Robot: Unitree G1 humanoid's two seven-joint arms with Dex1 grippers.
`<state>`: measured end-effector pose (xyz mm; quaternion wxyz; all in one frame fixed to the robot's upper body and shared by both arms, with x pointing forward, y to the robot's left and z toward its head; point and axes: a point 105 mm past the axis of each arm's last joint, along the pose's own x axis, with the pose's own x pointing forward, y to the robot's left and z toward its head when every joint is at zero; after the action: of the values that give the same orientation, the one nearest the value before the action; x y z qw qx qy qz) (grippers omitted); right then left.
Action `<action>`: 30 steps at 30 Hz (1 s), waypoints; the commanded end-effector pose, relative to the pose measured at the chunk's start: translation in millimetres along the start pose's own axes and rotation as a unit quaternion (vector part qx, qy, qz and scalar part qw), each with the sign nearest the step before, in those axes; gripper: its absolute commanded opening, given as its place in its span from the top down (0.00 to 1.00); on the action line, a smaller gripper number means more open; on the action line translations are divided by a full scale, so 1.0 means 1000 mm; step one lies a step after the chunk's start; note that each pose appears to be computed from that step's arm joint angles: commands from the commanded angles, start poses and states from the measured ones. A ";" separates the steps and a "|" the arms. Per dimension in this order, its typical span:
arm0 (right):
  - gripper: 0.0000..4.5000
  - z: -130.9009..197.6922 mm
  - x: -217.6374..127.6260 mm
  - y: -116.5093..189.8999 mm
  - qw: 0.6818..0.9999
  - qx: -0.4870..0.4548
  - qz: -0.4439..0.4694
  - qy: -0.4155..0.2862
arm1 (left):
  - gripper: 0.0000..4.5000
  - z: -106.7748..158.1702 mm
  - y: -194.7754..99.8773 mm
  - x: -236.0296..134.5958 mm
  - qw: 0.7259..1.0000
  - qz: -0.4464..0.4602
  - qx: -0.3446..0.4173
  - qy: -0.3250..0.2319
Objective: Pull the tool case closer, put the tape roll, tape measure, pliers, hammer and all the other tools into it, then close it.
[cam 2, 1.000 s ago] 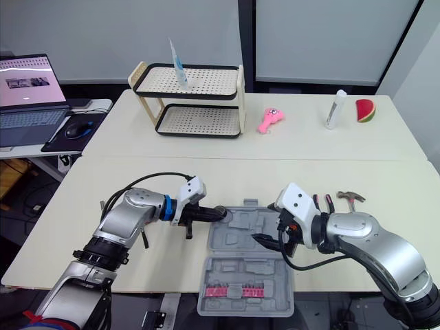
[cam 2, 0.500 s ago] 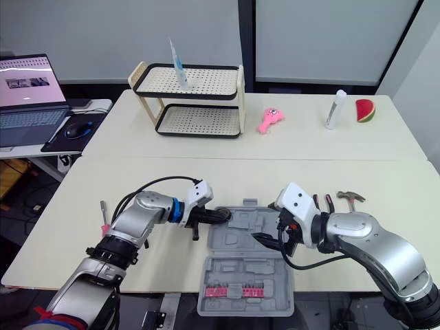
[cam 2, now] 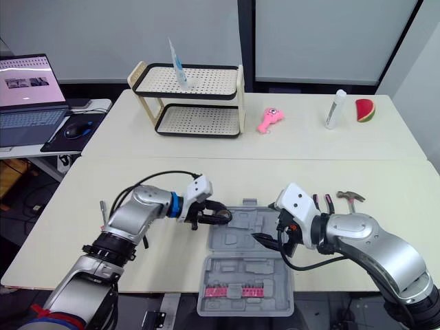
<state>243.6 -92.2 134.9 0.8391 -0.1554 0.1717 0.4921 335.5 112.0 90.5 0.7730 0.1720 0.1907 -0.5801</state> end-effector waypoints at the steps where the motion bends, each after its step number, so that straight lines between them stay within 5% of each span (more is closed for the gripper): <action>1: 0.00 0.009 -0.004 0.002 1.000 -0.012 -0.003 -0.015 | 0.29 0.017 0.000 -0.009 0.999 0.005 0.030 -0.028; 5: 0.00 0.009 -0.004 0.000 1.000 -0.012 -0.004 -0.017 | 0.29 0.016 -0.003 -0.007 0.998 0.001 0.042 -0.040; 12: 0.00 0.010 -0.003 0.001 1.000 -0.013 -0.003 -0.018 | 0.71 0.006 -0.003 0.003 0.998 0.002 0.046 -0.037; 30: 0.00 0.007 -0.002 0.002 1.000 -0.016 -0.005 -0.016 | 0.71 -0.025 0.005 0.030 0.998 0.015 0.055 0.011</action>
<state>244.3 -92.7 134.5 0.8407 -0.1571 0.1712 0.4891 342.3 102.0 50.7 0.7715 0.2057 0.1744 -0.5763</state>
